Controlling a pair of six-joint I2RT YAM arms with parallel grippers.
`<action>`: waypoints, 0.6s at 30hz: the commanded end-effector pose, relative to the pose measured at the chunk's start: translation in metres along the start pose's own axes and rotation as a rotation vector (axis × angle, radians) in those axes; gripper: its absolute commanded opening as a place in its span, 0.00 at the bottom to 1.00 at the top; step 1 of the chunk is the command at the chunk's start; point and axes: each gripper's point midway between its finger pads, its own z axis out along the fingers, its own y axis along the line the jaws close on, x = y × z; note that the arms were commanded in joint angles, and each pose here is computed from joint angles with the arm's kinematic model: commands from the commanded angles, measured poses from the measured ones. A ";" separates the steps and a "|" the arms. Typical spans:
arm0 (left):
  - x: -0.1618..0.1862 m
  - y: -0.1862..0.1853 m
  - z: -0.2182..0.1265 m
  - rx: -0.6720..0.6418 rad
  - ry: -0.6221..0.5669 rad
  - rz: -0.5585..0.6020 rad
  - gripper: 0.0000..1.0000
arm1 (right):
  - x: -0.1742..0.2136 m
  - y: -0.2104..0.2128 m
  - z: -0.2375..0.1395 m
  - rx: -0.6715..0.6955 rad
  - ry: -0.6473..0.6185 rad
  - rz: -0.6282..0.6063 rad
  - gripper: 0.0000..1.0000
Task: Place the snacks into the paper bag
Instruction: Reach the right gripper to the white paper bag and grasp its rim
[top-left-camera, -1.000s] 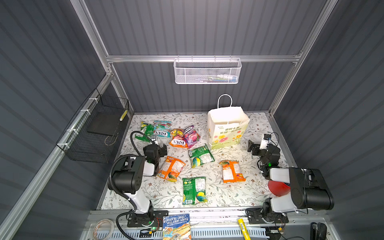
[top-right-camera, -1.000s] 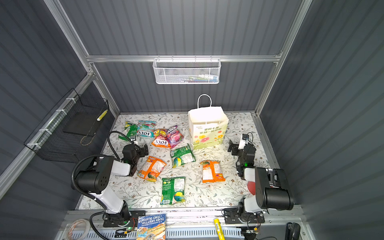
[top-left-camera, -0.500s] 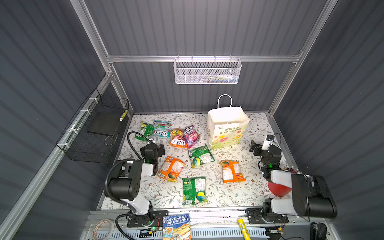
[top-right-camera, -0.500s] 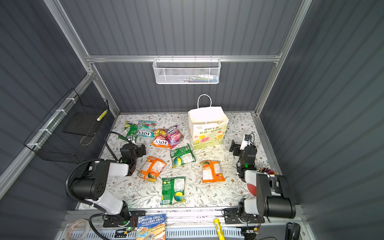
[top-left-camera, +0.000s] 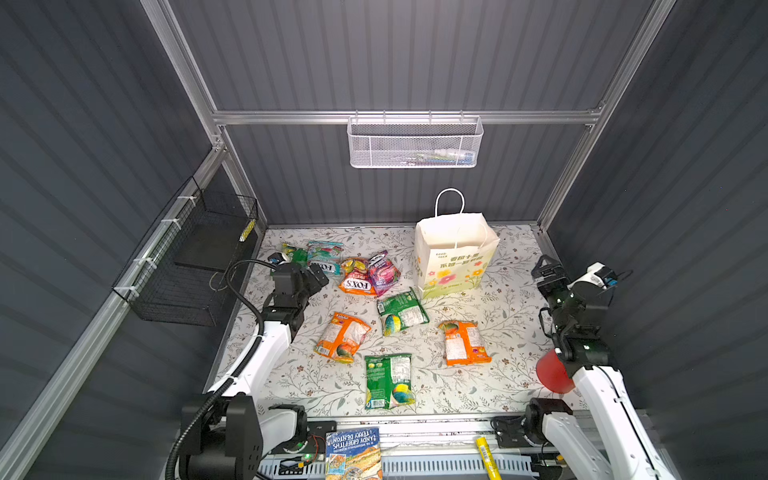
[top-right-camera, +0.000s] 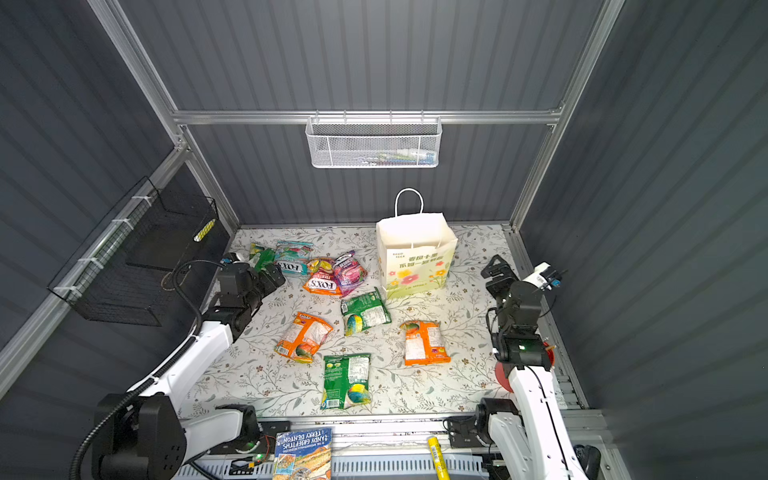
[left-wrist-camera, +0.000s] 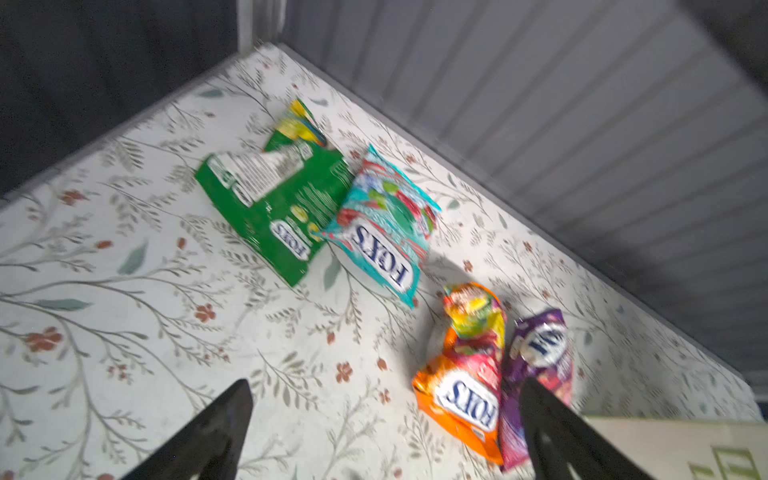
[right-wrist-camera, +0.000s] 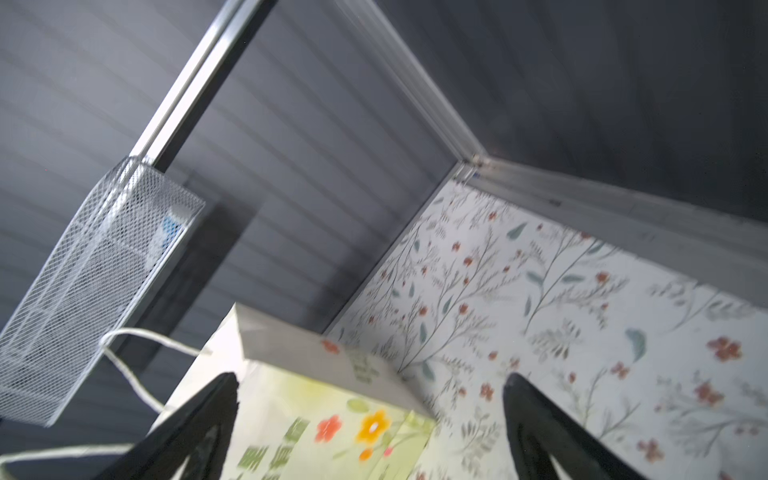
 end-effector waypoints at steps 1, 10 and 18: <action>0.025 -0.030 -0.009 0.152 0.163 0.009 1.00 | 0.044 0.026 -0.008 0.023 0.201 0.094 0.99; 0.058 -0.072 -0.019 0.193 0.263 0.185 1.00 | 0.110 0.115 0.005 -0.038 0.335 0.214 0.88; 0.059 -0.069 -0.028 0.201 0.252 0.190 1.00 | 0.130 0.138 0.045 0.057 0.357 0.286 0.76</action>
